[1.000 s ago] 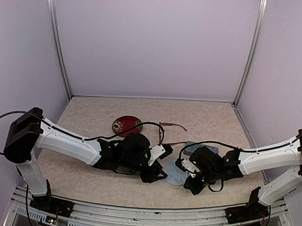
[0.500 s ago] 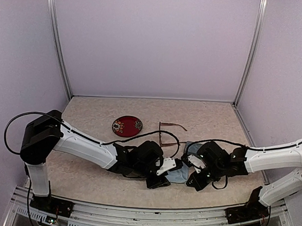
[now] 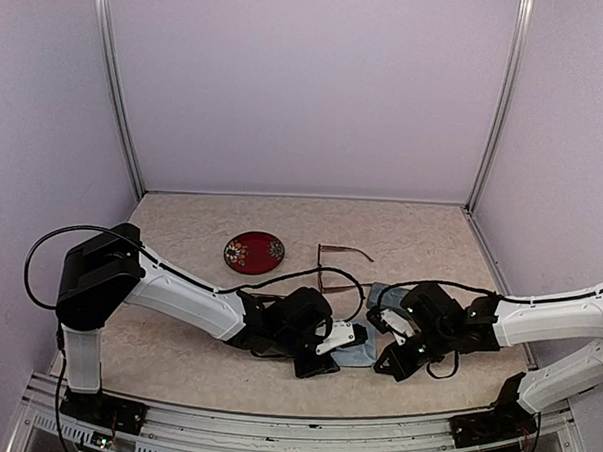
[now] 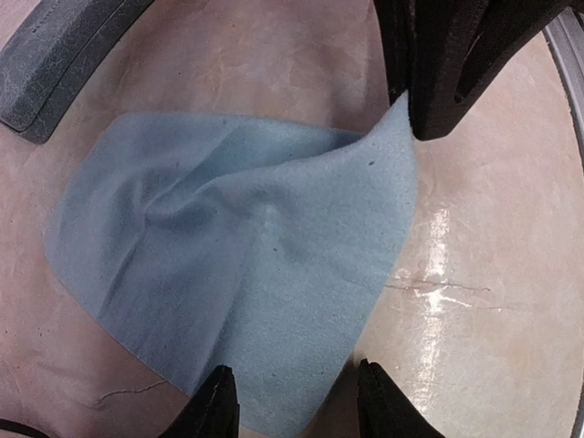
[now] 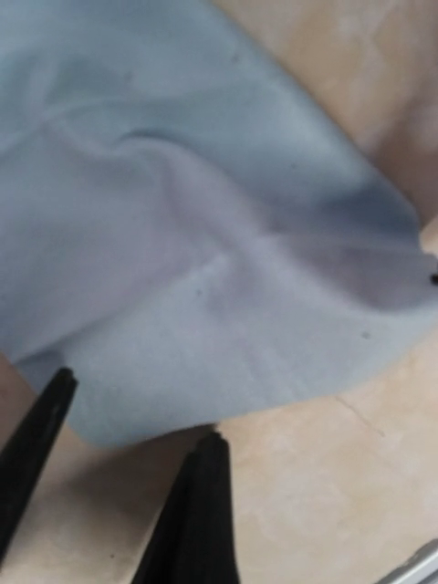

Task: Organize the sunglasses
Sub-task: Pick up the folded cleaning cloth from the center of the board.

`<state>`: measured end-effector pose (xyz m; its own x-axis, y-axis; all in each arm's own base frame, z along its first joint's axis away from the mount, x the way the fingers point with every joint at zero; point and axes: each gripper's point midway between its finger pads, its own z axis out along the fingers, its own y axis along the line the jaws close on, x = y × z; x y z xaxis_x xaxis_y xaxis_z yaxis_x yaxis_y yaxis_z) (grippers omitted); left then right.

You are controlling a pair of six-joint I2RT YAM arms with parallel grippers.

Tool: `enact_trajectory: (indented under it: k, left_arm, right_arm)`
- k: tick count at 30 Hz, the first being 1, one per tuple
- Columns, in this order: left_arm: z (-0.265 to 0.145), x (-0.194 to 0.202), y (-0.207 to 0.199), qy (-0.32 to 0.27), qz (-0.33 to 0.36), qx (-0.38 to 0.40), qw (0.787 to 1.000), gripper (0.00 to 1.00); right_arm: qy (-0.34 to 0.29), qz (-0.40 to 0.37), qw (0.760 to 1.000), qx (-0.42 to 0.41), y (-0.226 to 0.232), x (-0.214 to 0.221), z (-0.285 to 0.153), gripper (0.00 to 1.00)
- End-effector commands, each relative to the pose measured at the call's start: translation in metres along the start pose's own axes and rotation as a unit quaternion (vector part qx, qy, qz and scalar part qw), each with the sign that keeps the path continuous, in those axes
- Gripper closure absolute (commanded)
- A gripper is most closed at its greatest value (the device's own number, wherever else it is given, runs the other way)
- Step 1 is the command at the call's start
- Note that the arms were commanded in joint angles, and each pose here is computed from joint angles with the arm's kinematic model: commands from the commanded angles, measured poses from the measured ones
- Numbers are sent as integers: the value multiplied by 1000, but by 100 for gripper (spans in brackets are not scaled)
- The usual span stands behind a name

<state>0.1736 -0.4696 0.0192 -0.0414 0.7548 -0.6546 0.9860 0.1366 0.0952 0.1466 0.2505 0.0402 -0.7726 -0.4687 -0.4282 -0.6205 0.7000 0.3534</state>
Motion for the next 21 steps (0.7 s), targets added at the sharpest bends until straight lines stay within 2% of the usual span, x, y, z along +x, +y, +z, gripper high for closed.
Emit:
enact_trajectory:
  k: [1,9,21]
  left_arm:
    - [7,3,0,8,4,4,1000,59]
    - [3,15,-5,16,-19,28,999,76]
    - [4,13,1,-1,-58,32,998,97]
  right_arm:
    - [-10,2,1000,-8,1,-3,-2,100]
    - [-15,1,1000,-7,1,-6,-3,100]
    - [-26,0,1000,-8,2,-11,-5,100]
